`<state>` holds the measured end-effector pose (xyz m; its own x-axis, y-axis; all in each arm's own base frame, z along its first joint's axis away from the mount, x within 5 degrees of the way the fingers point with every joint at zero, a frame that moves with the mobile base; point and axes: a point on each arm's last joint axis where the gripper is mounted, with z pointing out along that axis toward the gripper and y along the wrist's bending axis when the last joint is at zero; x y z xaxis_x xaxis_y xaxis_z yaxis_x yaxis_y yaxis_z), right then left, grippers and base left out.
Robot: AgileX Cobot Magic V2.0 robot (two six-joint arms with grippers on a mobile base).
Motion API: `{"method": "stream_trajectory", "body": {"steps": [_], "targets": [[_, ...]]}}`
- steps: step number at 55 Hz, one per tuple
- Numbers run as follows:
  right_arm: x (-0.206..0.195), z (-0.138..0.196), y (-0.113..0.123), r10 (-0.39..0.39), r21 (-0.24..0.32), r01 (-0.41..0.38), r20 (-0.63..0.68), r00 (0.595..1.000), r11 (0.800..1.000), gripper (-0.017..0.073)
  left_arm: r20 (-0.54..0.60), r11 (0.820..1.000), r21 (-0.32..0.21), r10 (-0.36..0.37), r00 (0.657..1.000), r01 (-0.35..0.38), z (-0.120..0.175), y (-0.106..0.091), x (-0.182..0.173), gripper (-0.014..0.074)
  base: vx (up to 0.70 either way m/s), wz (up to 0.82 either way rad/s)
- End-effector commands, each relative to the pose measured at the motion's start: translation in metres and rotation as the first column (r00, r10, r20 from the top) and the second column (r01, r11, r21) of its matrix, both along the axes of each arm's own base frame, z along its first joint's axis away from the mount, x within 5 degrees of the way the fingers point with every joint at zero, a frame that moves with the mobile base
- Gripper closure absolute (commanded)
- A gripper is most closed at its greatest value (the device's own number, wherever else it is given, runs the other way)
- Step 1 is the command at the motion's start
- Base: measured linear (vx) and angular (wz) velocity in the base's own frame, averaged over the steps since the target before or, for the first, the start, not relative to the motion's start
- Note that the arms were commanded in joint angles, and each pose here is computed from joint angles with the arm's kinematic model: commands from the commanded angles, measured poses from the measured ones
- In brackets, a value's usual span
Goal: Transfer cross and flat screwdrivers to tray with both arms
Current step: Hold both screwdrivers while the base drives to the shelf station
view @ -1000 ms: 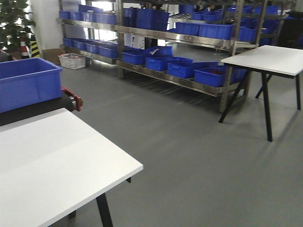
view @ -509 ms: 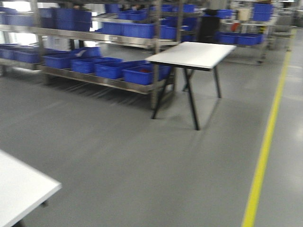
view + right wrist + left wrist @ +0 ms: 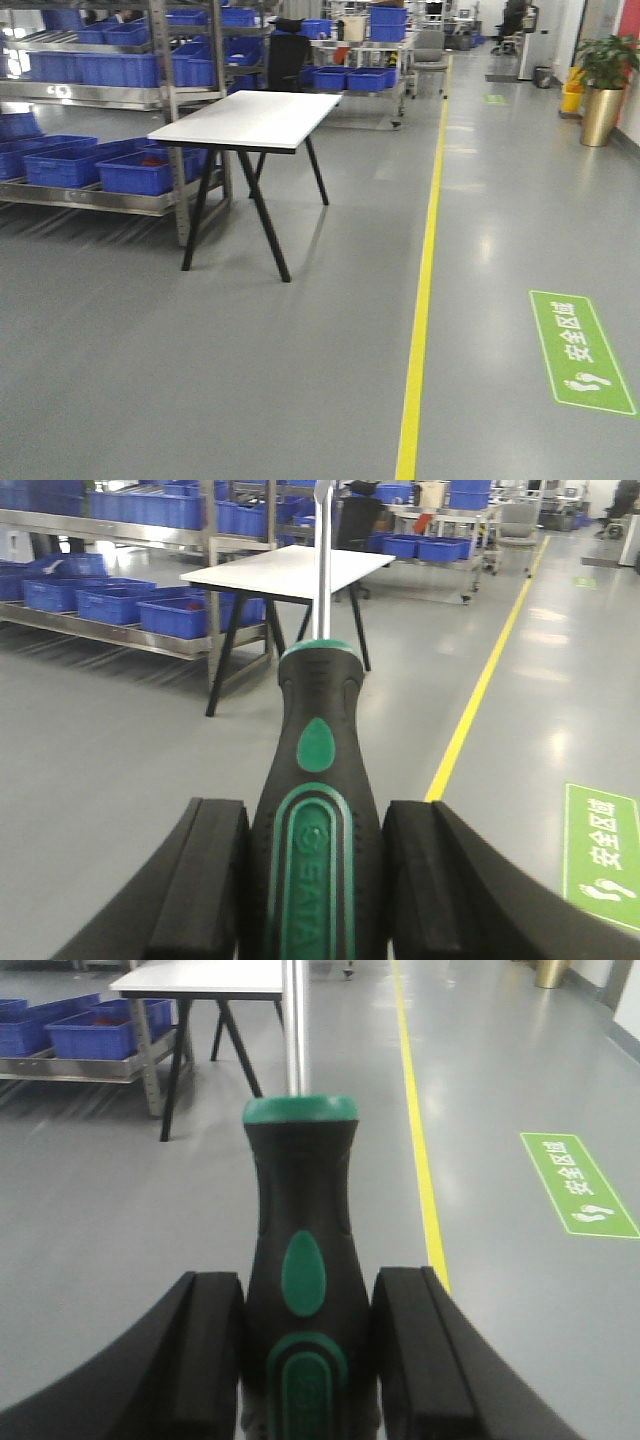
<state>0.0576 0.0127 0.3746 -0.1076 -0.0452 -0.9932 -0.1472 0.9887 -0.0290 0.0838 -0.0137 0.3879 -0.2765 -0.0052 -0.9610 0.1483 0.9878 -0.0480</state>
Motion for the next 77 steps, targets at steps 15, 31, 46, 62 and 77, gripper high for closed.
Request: {"method": "stream_trajectory", "body": {"steps": [15, 31, 46, 62, 77], "targets": [[-0.0002, 0.0164, -0.0016, -0.021, 0.022, 0.018, 0.108, 0.994, 1.000, 0.0567, 0.117, 1.000, -0.025, -0.003, 0.993, 0.006, 0.0169, -0.0005, -0.0002, 0.0591, 0.34, -0.15], [-0.0002, 0.0164, -0.0016, -0.021, 0.022, 0.018, 0.108, 0.994, 1.000, 0.0567, 0.117, 1.000, -0.025, -0.003, 0.993, 0.006, 0.0169, -0.0005, -0.0002, 0.0591, 0.42, 0.10], [-0.0002, 0.0164, -0.0016, -0.021, 0.022, 0.018, 0.108, 0.994, 1.000, 0.0567, 0.117, 1.000, -0.025, -0.003, 0.993, 0.006, 0.0169, -0.0005, -0.0002, 0.0591, 0.46, 0.17], [-0.0002, 0.0164, -0.0016, -0.021, 0.022, 0.018, 0.108, 0.994, 1.000, 0.0567, 0.117, 1.000, -0.025, -0.003, 0.993, 0.006, 0.0169, -0.0005, -0.0002, 0.0591, 0.47, 0.21], [-0.0002, 0.0164, -0.0016, -0.021, 0.022, 0.018, 0.108, 0.994, 1.000, 0.0567, 0.117, 1.000, -0.025, -0.003, 0.993, 0.006, 0.0169, -0.0005, -0.0002, 0.0591, 0.46, 0.31]]}}
